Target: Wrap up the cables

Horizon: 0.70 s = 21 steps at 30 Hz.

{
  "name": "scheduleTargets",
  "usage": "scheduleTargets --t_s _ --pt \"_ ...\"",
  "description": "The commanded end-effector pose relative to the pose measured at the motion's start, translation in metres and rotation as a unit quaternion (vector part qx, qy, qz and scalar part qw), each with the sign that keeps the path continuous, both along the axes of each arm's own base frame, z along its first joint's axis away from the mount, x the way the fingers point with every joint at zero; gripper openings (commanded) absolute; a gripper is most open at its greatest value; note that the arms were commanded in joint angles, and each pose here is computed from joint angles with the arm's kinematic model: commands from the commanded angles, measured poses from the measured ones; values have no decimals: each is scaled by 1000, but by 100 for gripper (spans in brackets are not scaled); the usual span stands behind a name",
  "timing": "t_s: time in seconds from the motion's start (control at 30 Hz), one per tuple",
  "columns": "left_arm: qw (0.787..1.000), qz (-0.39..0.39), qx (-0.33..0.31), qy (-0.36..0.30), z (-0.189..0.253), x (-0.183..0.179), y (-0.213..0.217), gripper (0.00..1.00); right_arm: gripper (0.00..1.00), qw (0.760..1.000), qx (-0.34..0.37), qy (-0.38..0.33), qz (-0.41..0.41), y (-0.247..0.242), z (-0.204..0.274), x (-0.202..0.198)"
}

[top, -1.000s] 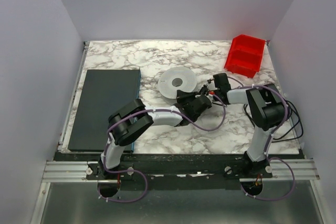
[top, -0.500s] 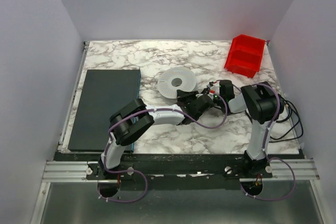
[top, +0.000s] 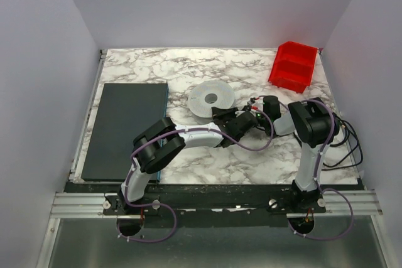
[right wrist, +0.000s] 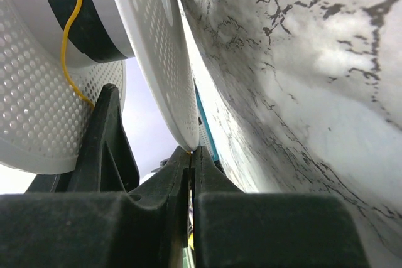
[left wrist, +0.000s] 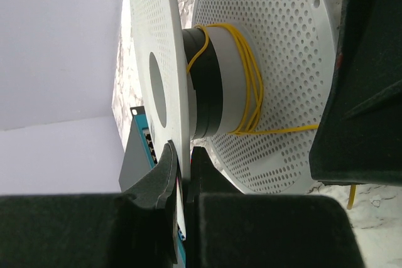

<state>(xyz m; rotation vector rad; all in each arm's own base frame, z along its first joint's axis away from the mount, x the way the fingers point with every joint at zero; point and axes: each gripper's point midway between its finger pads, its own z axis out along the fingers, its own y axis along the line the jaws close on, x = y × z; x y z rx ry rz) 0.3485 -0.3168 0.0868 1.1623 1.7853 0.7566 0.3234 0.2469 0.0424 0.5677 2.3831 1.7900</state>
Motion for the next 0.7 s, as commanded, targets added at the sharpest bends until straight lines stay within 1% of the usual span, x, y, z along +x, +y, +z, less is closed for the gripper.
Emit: scheduleTargets --t_s 0.0,0.13,0.37,0.43,0.47,0.6,0.67 --pt "986 -20 -12 162 -87 -44 -1 0 5 993 -39 86 -67 -17 -31 9" --pt "985 -17 -13 169 -89 -43 0 0 6 992 -66 87 -57 -21 -35 2" --pt "986 -12 -19 168 -83 -37 -3 0 16 992 -65 96 -46 -21 -40 -7" --pt "986 -12 -22 167 -81 -36 -3 0 17 992 -60 98 -47 -20 -40 -8" --pt "985 -12 -22 168 -81 -36 -3 0 16 993 -56 96 -47 -20 -39 -8" --pt "985 -10 -27 168 -80 -34 -3 0 4 993 -45 98 -45 -19 -38 -11" --pt "985 -8 -29 168 -79 -33 -2 0 1 994 -30 99 -44 -17 -34 -12"
